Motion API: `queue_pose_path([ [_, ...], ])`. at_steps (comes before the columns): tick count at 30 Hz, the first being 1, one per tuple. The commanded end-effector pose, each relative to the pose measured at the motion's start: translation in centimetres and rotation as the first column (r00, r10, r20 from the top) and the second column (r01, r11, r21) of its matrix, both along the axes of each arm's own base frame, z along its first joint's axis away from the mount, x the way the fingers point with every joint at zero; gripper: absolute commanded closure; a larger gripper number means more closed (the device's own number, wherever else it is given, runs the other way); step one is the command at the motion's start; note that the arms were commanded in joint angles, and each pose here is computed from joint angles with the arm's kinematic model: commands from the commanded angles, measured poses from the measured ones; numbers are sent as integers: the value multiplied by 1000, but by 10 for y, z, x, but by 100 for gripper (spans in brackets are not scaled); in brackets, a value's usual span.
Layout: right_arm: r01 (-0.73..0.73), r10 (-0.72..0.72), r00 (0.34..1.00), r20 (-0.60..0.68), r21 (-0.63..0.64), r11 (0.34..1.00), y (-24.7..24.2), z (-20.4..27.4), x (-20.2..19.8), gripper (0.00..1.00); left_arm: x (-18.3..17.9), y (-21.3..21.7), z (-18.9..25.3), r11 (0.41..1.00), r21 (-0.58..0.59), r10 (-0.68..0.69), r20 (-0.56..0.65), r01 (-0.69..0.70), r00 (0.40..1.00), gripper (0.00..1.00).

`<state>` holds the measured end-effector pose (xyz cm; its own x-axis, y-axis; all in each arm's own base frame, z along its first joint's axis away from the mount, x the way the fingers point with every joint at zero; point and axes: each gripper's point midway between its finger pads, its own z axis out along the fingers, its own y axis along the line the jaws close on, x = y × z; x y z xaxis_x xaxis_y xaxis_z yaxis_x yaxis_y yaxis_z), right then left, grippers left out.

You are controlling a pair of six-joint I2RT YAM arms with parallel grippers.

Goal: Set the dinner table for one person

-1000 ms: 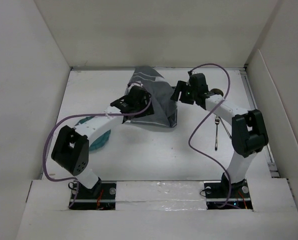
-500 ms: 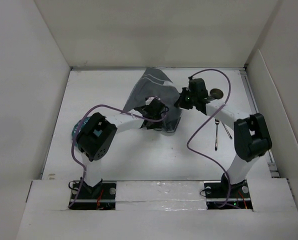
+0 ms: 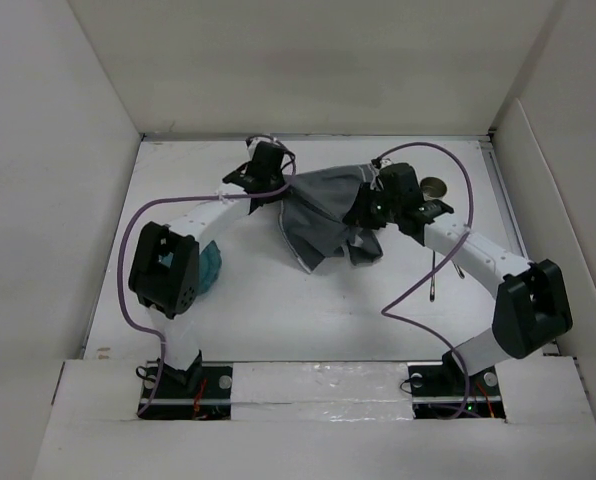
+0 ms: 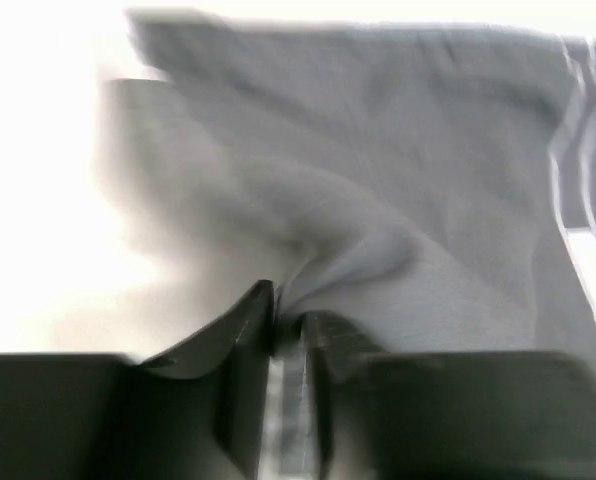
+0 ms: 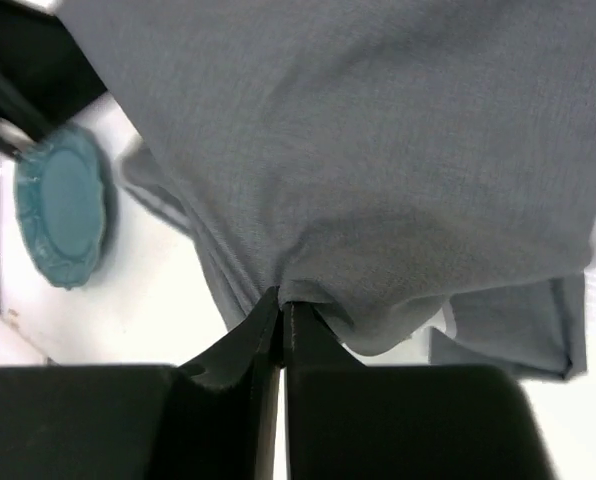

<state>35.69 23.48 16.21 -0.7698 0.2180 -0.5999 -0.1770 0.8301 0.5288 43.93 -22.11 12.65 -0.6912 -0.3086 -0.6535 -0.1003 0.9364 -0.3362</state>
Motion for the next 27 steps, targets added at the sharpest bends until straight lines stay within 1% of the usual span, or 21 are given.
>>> queue_pose_path([
  [1,-40,32,996,-78,-106,994,-23,-6,-27,72,36,78,17,963,202,171,52,-178,984,83],
  [2,-56,48,996,-82,-107,993,-20,-6,-31,61,42,76,27,964,202,163,63,-173,985,70],
  [4,-54,47,997,-66,-108,993,-24,1,-38,39,37,80,32,960,217,167,55,-175,984,57],
  [5,-47,41,998,-55,-112,993,-27,3,-40,36,36,81,37,960,214,169,67,-180,983,46],
  [6,-42,36,998,-51,-115,992,-30,5,-44,34,29,85,33,958,226,169,60,-178,984,43],
  [7,-28,23,999,-43,-121,992,-36,7,-45,32,25,87,51,961,204,171,101,-189,980,41],
  [9,7,-10,1000,-25,-132,991,-50,8,-52,34,11,97,53,954,213,191,110,-211,975,41],
  [10,33,-37,999,-22,-138,990,-58,6,-53,53,1,101,68,956,197,195,130,-218,972,44],
  [11,49,-56,998,-40,-157,986,-64,-6,-59,70,-6,102,71,959,189,188,132,-211,973,64],
  [12,69,-74,997,-29,-150,986,-71,-5,-60,92,-18,97,57,970,173,156,88,-170,984,76],
  [13,80,-86,995,-40,-152,985,-76,-11,-61,100,-30,90,68,981,134,128,105,-142,986,87],
  [14,69,-78,996,-51,-146,987,-75,-17,-65,100,-45,70,64,990,118,73,92,-83,993,100],
  [17,53,-67,993,-97,-140,989,-74,-39,-70,100,-106,23,24,997,53,-59,-24,60,998,100],
  [18,52,-68,992,-110,-143,988,-73,-49,-69,96,-119,13,17,995,54,-79,-38,81,996,100],
  [19,50,-66,991,-113,-142,989,-72,-52,-68,74,-132,2,14,994,45,-100,-45,102,994,100],
  [20,27,-43,990,-132,-121,992,-67,-61,-64,45,-162,-33,1,985,12,-170,-78,171,982,80],
  [21,24,-41,989,-141,-122,992,-65,-68,-60,39,-177,-56,-8,972,4,-233,-96,235,968,70],
  [22,20,-37,989,-143,-118,993,-64,-68,-60,39,-177,-56,-8,972,4,-234,-97,235,967,70],
  [23,17,-34,989,-145,-119,993,-62,-71,-57,39,-180,-67,-9,972,-12,-235,-103,235,966,56],
  [25,28,-50,984,-171,-129,991,-62,-83,-54,39,-185,-85,-27,965,-10,-260,-134,262,956,47],
  [27,74,-96,982,-163,-136,988,-69,-89,-44,39,-176,-94,-37,971,-9,-236,-133,237,963,35],
])
